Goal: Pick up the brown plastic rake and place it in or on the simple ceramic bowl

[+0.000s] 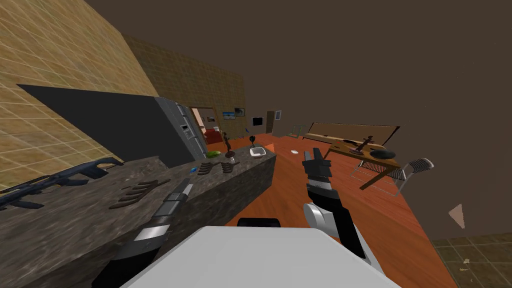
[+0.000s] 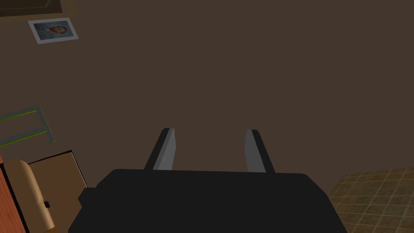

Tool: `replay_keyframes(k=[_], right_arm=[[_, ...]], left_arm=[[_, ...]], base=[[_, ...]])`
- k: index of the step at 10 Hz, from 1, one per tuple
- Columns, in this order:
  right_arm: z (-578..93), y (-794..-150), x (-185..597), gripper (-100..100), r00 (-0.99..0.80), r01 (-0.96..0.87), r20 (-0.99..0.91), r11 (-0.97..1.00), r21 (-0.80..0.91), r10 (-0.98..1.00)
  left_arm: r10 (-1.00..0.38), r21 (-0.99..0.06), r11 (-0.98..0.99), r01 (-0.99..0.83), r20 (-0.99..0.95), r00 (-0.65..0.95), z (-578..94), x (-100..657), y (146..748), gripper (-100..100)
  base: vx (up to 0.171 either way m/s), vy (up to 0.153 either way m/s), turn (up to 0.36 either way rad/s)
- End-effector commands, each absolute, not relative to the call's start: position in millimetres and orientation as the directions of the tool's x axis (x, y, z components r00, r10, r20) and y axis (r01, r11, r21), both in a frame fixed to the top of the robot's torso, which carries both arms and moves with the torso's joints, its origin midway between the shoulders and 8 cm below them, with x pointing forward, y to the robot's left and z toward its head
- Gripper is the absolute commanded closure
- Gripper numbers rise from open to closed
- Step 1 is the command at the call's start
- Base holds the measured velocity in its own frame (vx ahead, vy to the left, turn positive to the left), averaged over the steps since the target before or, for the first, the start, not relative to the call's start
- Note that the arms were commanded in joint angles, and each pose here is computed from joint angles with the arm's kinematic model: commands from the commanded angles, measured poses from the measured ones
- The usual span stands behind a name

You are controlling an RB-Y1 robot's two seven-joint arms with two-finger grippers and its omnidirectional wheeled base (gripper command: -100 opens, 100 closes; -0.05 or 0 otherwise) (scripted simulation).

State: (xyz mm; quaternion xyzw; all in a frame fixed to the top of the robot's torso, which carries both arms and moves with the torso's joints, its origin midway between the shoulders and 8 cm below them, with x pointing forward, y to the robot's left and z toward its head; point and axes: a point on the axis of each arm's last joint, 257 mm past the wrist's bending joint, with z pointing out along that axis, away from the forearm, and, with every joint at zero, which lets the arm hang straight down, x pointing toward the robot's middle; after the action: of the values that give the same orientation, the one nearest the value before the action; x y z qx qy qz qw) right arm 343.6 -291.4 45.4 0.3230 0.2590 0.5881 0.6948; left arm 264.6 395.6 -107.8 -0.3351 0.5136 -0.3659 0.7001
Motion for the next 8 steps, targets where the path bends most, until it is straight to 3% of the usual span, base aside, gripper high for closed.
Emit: replay_keyframes(k=[1, 5, 8], right_arm=[[45, -291, 344, 0, 0.174, -0.650, 0.020, 0.100, 0.754, 0.985], [45, -291, 344, 0, 0.174, -0.650, 0.020, 0.100, 0.754, 0.985], [45, -291, 344, 0, 0.174, -0.650, 0.020, 0.100, 0.754, 0.984]], left_arm=[[-0.843, -0.848, 0.524, 0.087, -0.500, 0.199, -125, 251, 414, -100], [-0.820, -0.838, 0.528, -0.136, -0.545, 0.176, -170, 208, 460, -100], [-0.818, -0.832, 0.521, -0.189, -0.550, 0.170, -180, 197, 471, -100]], base=[[0.019, -0.033, -0.286], [0.051, -0.028, -0.338], [0.036, -0.007, -0.104]])
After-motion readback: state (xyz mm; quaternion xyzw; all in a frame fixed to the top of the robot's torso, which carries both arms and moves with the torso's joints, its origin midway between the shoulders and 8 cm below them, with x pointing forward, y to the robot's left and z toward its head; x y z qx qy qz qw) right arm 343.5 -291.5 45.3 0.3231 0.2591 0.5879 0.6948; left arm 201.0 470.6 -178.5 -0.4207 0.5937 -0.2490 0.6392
